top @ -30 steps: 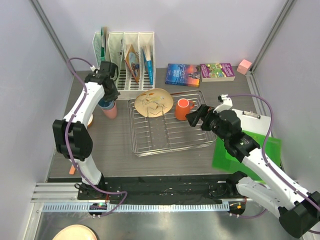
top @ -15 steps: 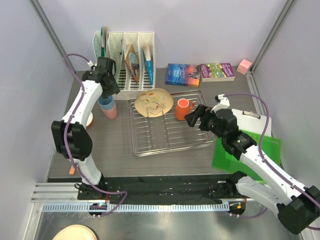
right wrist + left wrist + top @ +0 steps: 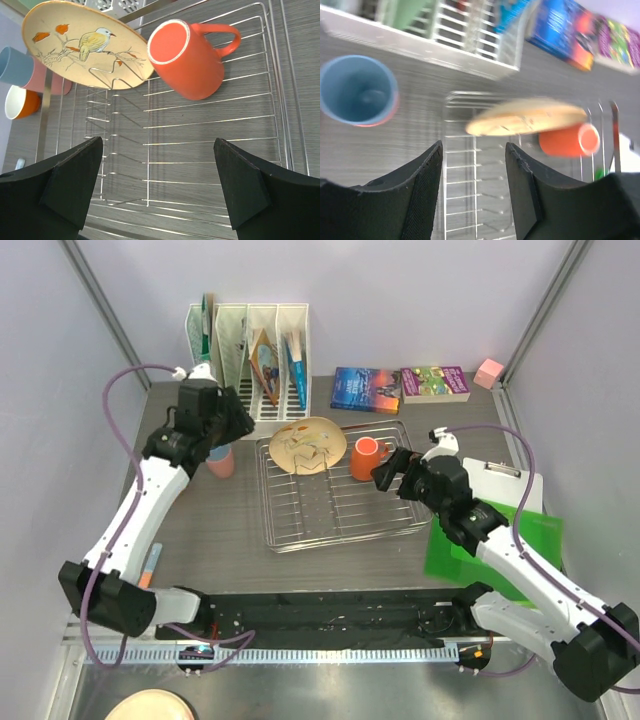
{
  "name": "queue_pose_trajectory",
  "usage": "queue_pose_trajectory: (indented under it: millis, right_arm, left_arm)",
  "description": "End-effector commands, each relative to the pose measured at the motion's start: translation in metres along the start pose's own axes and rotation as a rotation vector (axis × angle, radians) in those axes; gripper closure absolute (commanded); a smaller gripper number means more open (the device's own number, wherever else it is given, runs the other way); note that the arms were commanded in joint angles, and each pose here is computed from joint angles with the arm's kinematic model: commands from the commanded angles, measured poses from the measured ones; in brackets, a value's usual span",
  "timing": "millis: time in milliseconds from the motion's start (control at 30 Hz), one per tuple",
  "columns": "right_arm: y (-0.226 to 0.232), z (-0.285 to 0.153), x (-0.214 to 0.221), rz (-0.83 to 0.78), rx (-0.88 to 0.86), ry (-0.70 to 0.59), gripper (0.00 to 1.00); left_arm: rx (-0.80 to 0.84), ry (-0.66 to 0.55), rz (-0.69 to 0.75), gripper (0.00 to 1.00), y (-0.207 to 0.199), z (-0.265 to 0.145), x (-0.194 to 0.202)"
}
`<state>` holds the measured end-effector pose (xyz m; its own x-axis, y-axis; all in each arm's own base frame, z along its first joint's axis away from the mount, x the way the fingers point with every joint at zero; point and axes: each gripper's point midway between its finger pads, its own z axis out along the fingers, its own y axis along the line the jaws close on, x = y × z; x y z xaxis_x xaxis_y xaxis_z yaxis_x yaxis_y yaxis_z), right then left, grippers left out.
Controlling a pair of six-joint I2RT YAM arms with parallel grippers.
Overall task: Unload the mixed dishes from the dish rack
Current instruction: Pick up the cup from the dish rack.
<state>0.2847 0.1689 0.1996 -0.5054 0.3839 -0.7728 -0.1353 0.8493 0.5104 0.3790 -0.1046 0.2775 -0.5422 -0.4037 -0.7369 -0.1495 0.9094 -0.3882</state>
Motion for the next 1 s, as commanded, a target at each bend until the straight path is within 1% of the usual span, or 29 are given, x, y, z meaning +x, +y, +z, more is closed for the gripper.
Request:
queue_pose_trajectory:
  millis: [0, 33, 100, 133, 167, 200, 233, 300, 333, 367, 400, 467, 500, 567, 633, 667, 867, 967]
  right_arm:
    - [0.006, 0.002, -0.037, -0.015, 0.029, -0.112, 0.02]
    - [0.006, 0.006, -0.037, -0.017, 0.032, -0.113, 0.02]
    - [0.011, 0.01, -0.042, -0.012, 0.018, -0.129, 0.02]
    - [0.011, 0.012, -0.042, -0.02, 0.018, -0.125, 0.02]
    - [0.015, 0.018, -0.046, -0.024, 0.019, -0.12, 0.02]
    - [0.017, 0.021, -0.046, -0.033, 0.019, -0.112, 0.03]
    - [0.017, 0.025, -0.046, -0.052, 0.026, -0.098, 0.04]
    - [0.019, 0.038, -0.047, -0.07, 0.041, -0.073, 0.05]
    - [0.018, 0.043, -0.047, -0.082, 0.055, -0.064, 0.05]
    - [0.022, 0.046, -0.054, -0.091, 0.054, -0.073, 0.05]
    - [0.017, 0.058, -0.047, -0.099, 0.078, -0.045, 0.05]
    - [0.02, 0.067, -0.055, -0.107, 0.094, -0.055, 0.06]
    - [0.015, 0.078, -0.047, -0.122, 0.114, -0.026, 0.06]
    - [0.017, 0.089, -0.052, -0.132, 0.128, -0.029, 0.06]
    - [0.008, 0.102, -0.044, -0.144, 0.171, -0.002, 0.06]
    - [0.006, 0.105, -0.049, -0.145, 0.192, -0.016, 0.06]
    - [0.007, 0.121, -0.042, -0.156, 0.194, 0.025, 0.07]
    - [0.0, 0.125, -0.038, -0.181, 0.223, 0.033, 0.07]
  left_arm:
    - [0.208, -0.07, 0.153, 0.45, -0.051, -0.021, 0.019]
    - [0.232, -0.056, 0.18, 0.45, -0.057, -0.028, 0.039]
    - [0.304, -0.05, 0.185, 0.43, -0.071, -0.035, 0.057]
    - [0.319, -0.001, 0.201, 0.42, -0.07, -0.033, 0.086]
    - [0.361, -0.015, 0.19, 0.42, -0.076, -0.041, 0.09]
    - [0.372, -0.004, 0.178, 0.41, -0.077, -0.041, 0.099]
    - [0.372, 0.033, 0.186, 0.41, -0.072, -0.038, 0.122]
    - [0.406, 0.038, 0.163, 0.41, -0.073, -0.045, 0.132]
    - [0.41, 0.063, 0.169, 0.41, -0.069, -0.044, 0.145]
    - [0.411, 0.074, 0.169, 0.41, -0.068, -0.045, 0.15]
    - [0.418, 0.082, 0.164, 0.41, -0.068, -0.049, 0.154]
    - [0.425, 0.086, 0.161, 0.41, -0.068, -0.054, 0.156]
    - [0.432, 0.082, 0.158, 0.41, -0.068, -0.057, 0.155]
    - [0.434, 0.086, 0.158, 0.41, -0.067, -0.061, 0.157]
    - [0.429, 0.084, 0.157, 0.41, -0.065, -0.064, 0.157]
    - [0.429, 0.084, 0.156, 0.41, -0.065, -0.065, 0.157]
    - [0.43, 0.112, 0.15, 0.41, -0.066, -0.063, 0.165]
    - [0.42, 0.135, 0.148, 0.41, -0.065, -0.059, 0.172]
